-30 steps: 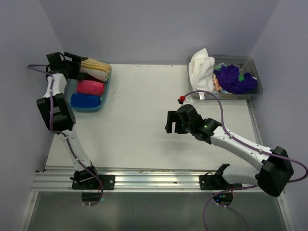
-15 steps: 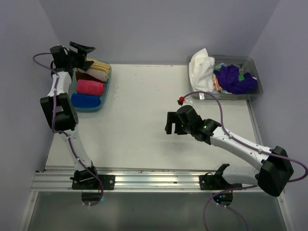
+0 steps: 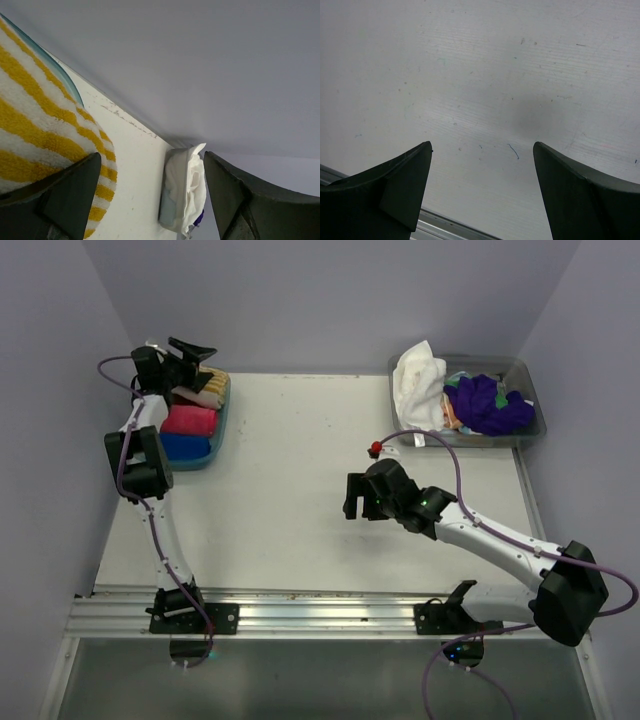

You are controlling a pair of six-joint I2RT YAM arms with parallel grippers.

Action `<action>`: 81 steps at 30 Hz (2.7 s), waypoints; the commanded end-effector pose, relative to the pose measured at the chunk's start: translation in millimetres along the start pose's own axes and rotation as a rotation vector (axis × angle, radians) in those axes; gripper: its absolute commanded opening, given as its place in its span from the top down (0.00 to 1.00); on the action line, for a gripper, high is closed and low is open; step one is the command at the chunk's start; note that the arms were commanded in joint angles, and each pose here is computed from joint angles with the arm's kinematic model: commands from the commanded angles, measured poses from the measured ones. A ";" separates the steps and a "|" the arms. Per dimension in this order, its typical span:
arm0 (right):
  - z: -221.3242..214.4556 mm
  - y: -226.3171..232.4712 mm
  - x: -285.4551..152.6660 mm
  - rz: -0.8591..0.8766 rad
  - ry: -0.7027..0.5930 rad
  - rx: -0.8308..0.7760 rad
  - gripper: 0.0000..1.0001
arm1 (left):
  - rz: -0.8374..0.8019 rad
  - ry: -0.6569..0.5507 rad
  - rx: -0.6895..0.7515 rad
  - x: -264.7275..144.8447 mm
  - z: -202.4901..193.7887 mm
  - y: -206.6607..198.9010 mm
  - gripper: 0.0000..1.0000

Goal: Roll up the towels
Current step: Place the rolled towel into the container

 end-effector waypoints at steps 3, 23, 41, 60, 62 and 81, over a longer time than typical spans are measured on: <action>2.5 0.2 -1.2 -0.018 -0.023 0.004 0.14 | -0.043 -0.025 0.054 -1.9 14.0 2.5 0.14; 16.5 -12.5 -35.7 -0.090 -0.147 0.002 0.13 | -0.209 -0.045 0.267 -86.3 2.2 -126.4 0.11; 7.3 -9.3 -22.1 -0.056 -0.103 0.006 0.13 | -0.063 -0.197 0.266 -29.8 75.8 -22.1 0.15; 14.0 -8.9 -31.4 -0.059 -0.129 0.019 0.13 | -0.016 -0.250 0.286 -69.4 52.2 -49.7 0.06; 15.8 -12.5 -37.0 -0.090 -0.146 0.018 0.13 | -0.013 -0.261 0.306 -79.2 49.0 -65.0 0.02; 41.7 -43.4 -85.0 -0.479 -0.282 0.080 0.02 | 0.131 -0.238 0.642 -225.1 -81.1 -146.9 0.00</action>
Point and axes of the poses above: each gripper's point midway between its finger pads, its own x axis out along the fingers, its own y axis along the line the jaws close on, z = x × y, the point moved 10 cm from there along -x, back along the fingers, and after that the axes turned 8 degrees about -x, right-handed, at the moved point
